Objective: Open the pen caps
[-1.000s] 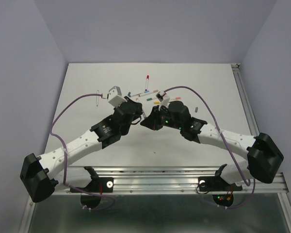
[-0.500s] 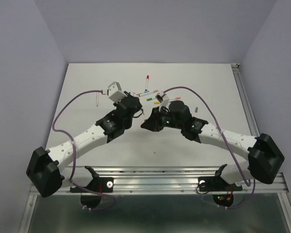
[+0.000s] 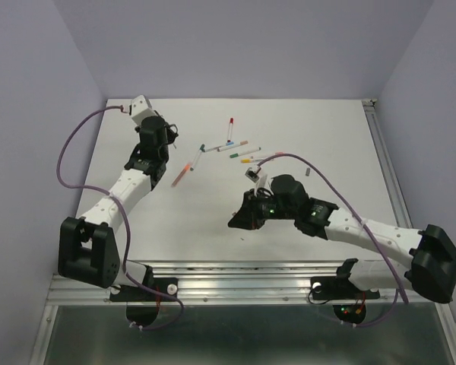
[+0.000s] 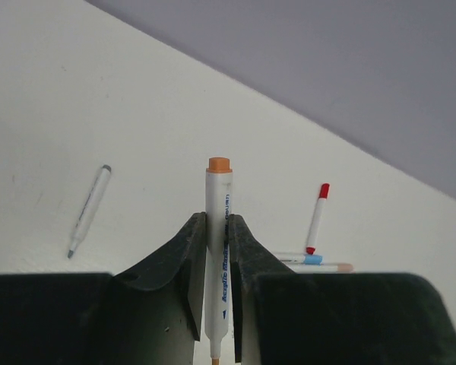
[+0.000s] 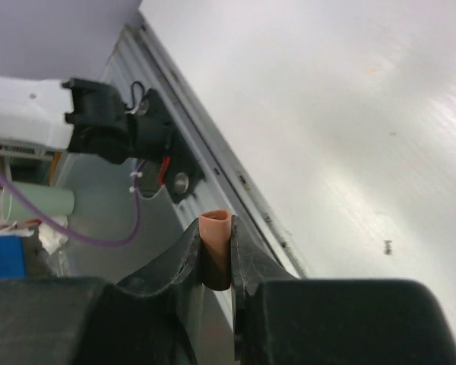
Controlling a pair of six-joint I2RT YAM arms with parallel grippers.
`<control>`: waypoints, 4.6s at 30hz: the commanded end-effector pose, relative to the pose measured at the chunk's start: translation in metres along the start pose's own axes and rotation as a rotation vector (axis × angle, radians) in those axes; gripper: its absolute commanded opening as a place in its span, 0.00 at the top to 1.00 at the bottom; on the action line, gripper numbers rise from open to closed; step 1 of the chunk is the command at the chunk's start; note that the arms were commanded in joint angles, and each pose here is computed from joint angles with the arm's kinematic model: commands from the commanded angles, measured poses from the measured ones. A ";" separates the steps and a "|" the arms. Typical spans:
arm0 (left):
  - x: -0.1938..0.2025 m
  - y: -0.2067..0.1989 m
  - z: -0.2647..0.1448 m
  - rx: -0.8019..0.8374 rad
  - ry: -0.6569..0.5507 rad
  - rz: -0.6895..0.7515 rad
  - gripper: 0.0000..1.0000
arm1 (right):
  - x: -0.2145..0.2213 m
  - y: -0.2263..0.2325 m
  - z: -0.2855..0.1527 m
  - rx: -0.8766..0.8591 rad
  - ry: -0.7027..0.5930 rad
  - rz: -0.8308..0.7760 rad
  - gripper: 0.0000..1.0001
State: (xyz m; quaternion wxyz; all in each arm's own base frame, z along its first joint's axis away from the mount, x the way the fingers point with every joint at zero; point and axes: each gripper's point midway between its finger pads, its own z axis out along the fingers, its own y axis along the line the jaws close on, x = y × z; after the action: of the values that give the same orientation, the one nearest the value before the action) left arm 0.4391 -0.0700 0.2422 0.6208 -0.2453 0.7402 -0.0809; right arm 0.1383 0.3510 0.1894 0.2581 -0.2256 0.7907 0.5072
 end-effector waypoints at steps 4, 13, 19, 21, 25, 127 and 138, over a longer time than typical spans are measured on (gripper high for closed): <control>0.037 0.006 0.032 0.189 0.260 0.433 1.00 | -0.060 -0.124 -0.033 0.463 -0.164 0.113 0.99; 0.067 0.051 0.096 0.113 0.452 0.556 1.00 | -0.073 -0.238 -0.112 0.830 -0.240 0.259 0.99; 0.088 0.072 0.121 0.046 0.544 0.603 1.00 | -0.077 -0.270 -0.146 0.919 -0.284 0.313 0.99; 0.097 0.077 0.127 0.038 0.575 0.620 1.00 | -0.077 -0.277 -0.154 0.933 -0.290 0.325 0.99; 0.109 0.089 0.135 -0.010 0.606 0.631 0.98 | -0.076 -0.286 -0.161 0.951 -0.291 0.347 0.99; 0.184 0.097 0.014 -0.051 0.753 0.470 0.20 | -0.080 -0.296 -0.190 1.017 -0.301 0.388 0.00; 0.200 0.095 0.024 -0.013 0.797 0.499 0.36 | -0.082 -0.295 -0.190 1.010 -0.307 0.386 0.00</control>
State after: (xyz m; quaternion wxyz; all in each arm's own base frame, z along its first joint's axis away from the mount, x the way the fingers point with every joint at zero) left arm 0.4103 -0.0725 0.0230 0.2918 -0.0249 0.9561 -0.0061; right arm 0.3491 0.0741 0.1029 0.3363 0.1552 0.9196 0.1309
